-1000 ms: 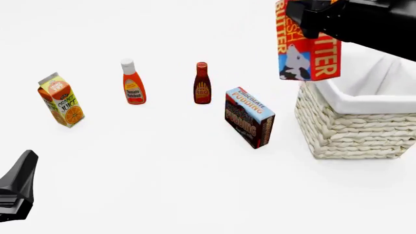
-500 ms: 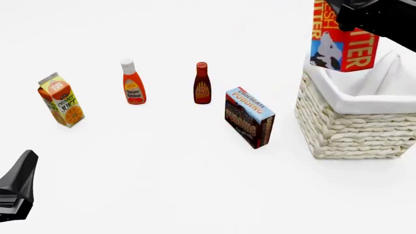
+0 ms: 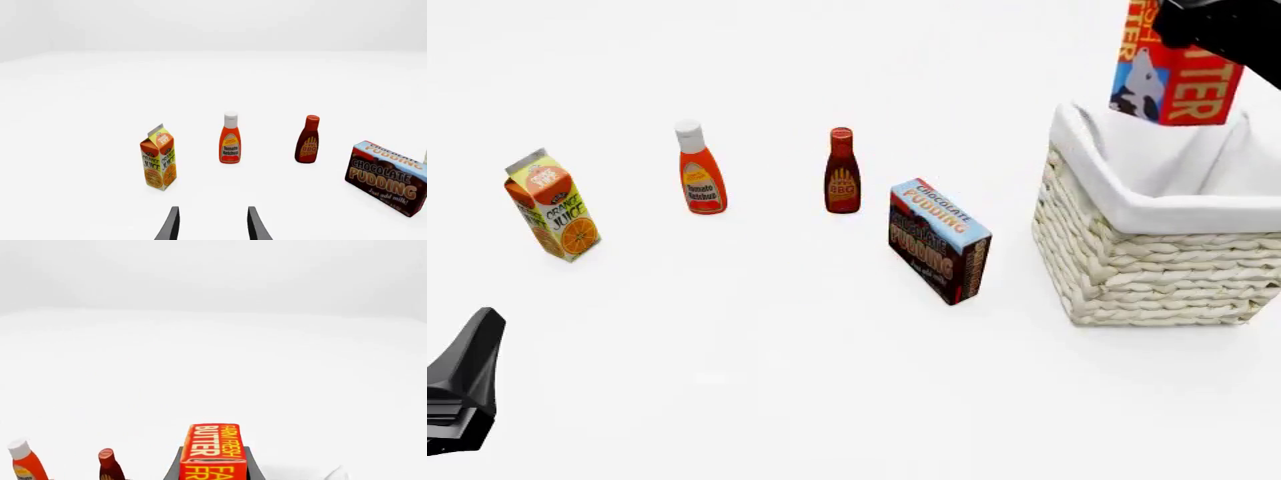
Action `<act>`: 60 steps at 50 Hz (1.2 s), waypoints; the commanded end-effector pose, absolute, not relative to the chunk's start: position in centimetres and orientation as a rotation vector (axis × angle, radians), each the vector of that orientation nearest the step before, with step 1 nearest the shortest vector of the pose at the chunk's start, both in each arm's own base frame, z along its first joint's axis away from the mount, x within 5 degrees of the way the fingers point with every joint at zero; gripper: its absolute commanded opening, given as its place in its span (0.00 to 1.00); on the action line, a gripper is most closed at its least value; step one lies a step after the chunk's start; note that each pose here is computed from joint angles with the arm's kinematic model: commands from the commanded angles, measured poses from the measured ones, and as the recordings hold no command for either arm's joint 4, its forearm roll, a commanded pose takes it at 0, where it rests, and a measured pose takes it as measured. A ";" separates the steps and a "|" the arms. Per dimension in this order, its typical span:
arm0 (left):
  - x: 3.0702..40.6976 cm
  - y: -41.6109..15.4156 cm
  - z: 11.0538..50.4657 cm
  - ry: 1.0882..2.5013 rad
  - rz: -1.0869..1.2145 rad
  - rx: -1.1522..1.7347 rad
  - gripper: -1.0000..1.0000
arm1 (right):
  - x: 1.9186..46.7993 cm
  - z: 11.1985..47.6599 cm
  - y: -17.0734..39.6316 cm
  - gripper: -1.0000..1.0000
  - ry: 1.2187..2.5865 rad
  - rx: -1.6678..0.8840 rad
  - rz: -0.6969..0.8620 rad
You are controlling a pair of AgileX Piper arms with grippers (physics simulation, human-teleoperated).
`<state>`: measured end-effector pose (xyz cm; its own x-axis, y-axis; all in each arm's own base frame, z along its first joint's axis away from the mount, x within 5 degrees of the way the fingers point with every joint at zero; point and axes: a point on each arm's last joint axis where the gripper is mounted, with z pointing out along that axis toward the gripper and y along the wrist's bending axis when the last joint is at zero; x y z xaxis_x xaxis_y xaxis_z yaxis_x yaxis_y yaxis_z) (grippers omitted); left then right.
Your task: Pick the butter and place it in the basket.
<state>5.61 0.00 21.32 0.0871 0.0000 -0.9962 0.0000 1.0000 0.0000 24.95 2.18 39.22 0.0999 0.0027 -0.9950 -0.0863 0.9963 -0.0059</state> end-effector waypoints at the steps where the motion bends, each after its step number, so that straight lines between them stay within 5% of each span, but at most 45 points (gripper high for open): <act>1: 5.6 0.0 21.3 1.484 0.000 0.000 1.00 | 26.8 39.4 0.3 0.00 1.456 0.006 0.022; 60: 5.6 0.0 21.3 1.484 0.000 0.000 1.00 | 29.6 37.7 -1.9 0.00 1.494 0.073 -0.023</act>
